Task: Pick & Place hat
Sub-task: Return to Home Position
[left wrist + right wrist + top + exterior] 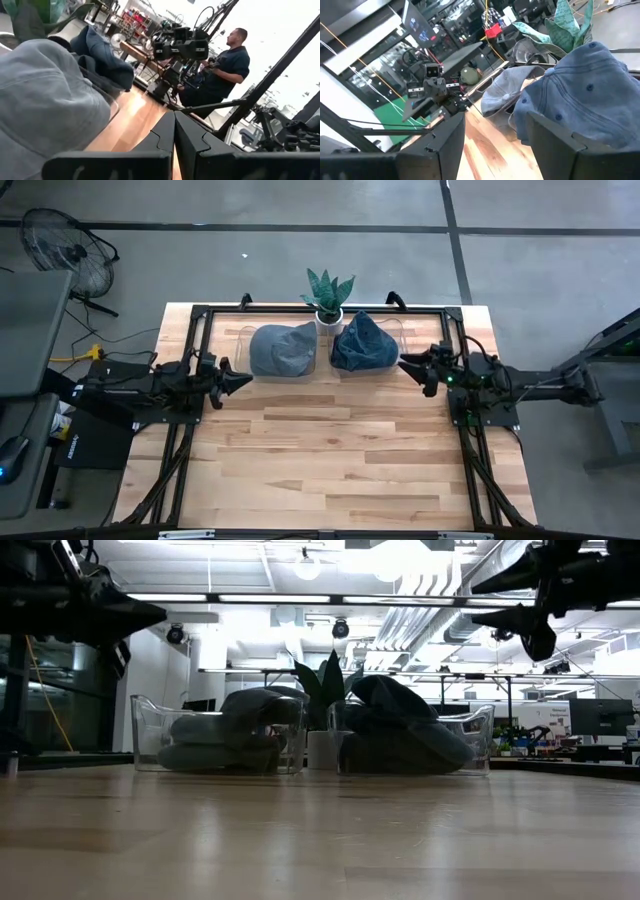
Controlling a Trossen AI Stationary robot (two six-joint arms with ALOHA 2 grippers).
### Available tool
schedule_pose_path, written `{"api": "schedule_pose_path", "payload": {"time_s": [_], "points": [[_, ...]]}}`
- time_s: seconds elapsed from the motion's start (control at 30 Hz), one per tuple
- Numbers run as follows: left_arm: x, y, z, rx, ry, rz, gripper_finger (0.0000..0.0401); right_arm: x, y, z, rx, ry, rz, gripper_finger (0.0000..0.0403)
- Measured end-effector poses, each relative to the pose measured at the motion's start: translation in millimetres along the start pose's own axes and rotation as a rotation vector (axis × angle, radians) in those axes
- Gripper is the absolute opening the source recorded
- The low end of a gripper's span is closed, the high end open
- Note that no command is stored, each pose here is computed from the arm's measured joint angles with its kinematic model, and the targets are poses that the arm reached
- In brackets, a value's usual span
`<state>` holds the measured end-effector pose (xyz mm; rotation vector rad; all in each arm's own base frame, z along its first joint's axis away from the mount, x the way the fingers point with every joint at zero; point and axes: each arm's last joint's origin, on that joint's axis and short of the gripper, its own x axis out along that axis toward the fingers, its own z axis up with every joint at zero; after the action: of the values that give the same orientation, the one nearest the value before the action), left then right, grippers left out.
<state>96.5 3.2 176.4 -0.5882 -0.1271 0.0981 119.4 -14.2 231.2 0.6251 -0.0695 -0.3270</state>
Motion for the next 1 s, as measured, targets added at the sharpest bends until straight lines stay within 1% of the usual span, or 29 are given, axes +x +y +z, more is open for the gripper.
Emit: {"api": "schedule_pose_path", "payload": {"time_s": [0.3,0.4,0.73,1.0], "points": [[0.0,0.0,-1.0,0.005,0.014,-0.011,0.0001,-7.8,-12.3,-13.4,0.03,-0.038,0.035,0.0204],[0.0,0.1,-0.9,0.004,0.013,-0.01,0.0001,-11.3,-15.1,-16.3,0.034,-0.044,0.062,0.0204],[0.1,0.5,-1.4,-0.002,0.014,-0.004,0.0001,-24.2,-17.0,-14.9,0.003,-0.062,0.124,0.0204],[0.1,1.9,-1.3,-0.052,-0.005,0.035,0.0001,-33.1,-20.0,-16.7,-0.004,-0.035,0.154,0.0204]]}}
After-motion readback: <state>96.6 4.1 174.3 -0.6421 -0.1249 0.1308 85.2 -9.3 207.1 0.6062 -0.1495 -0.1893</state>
